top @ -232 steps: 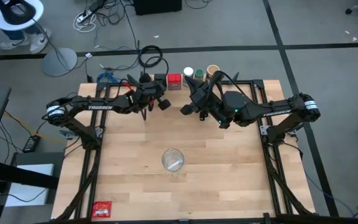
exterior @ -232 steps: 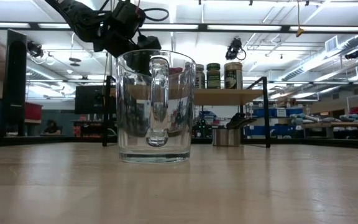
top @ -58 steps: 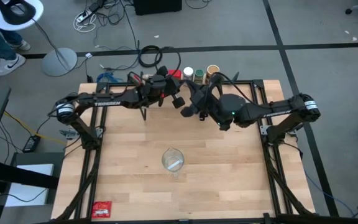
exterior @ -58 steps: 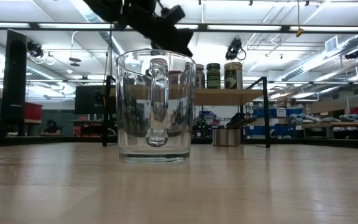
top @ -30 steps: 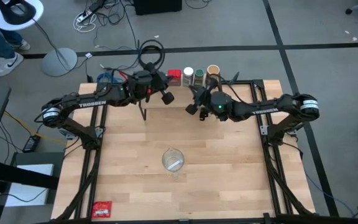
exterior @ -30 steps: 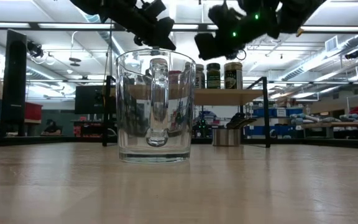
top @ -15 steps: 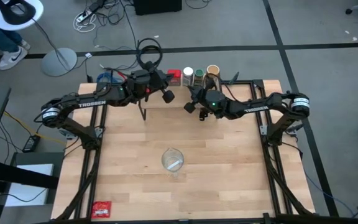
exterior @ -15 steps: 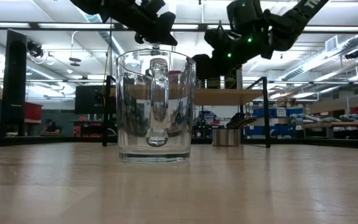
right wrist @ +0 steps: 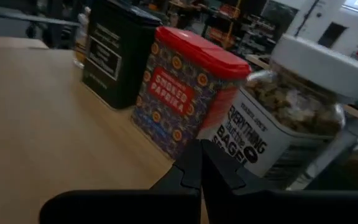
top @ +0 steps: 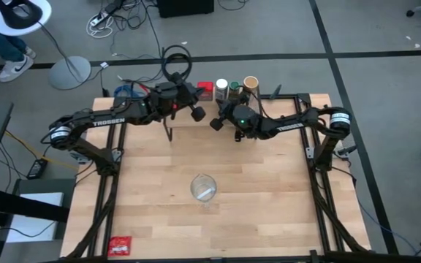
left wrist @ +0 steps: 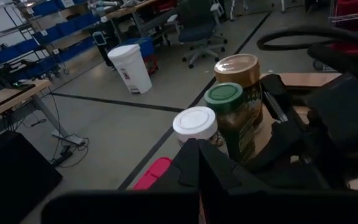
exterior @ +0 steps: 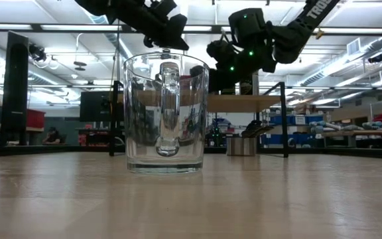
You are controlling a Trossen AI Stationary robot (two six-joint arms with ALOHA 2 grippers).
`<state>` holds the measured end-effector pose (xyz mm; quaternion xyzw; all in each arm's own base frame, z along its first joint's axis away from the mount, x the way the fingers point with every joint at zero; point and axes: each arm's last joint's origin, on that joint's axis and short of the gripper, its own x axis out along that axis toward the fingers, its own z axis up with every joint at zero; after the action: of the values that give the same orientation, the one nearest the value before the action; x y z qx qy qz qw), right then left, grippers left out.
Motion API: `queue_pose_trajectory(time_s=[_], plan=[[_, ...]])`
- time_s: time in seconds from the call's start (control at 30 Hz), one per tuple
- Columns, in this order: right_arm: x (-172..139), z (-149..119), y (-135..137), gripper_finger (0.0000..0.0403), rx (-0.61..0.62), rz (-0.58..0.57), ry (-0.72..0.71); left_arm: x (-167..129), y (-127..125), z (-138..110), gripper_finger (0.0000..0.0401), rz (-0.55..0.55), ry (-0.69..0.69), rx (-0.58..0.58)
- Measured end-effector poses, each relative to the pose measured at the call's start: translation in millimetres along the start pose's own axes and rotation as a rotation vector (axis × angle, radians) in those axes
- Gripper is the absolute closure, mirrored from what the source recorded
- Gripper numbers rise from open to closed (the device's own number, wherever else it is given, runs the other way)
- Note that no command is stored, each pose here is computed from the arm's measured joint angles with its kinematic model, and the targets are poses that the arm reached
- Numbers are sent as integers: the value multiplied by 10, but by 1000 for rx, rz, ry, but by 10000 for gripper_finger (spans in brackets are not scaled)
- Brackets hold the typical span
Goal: Shelf spices
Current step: Adjust the white seasoning bottle on the shelf
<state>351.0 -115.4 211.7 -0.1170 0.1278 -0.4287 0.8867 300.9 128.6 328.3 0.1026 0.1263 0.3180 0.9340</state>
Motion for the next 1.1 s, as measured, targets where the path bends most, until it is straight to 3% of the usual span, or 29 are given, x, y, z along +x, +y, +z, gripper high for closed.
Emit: queue_pose_trajectory(time_s=[1.1], plan=[[-67, 14, 51, 403, -18, -166, 50, 0, -6, -27, 400, -5, 28, 10]])
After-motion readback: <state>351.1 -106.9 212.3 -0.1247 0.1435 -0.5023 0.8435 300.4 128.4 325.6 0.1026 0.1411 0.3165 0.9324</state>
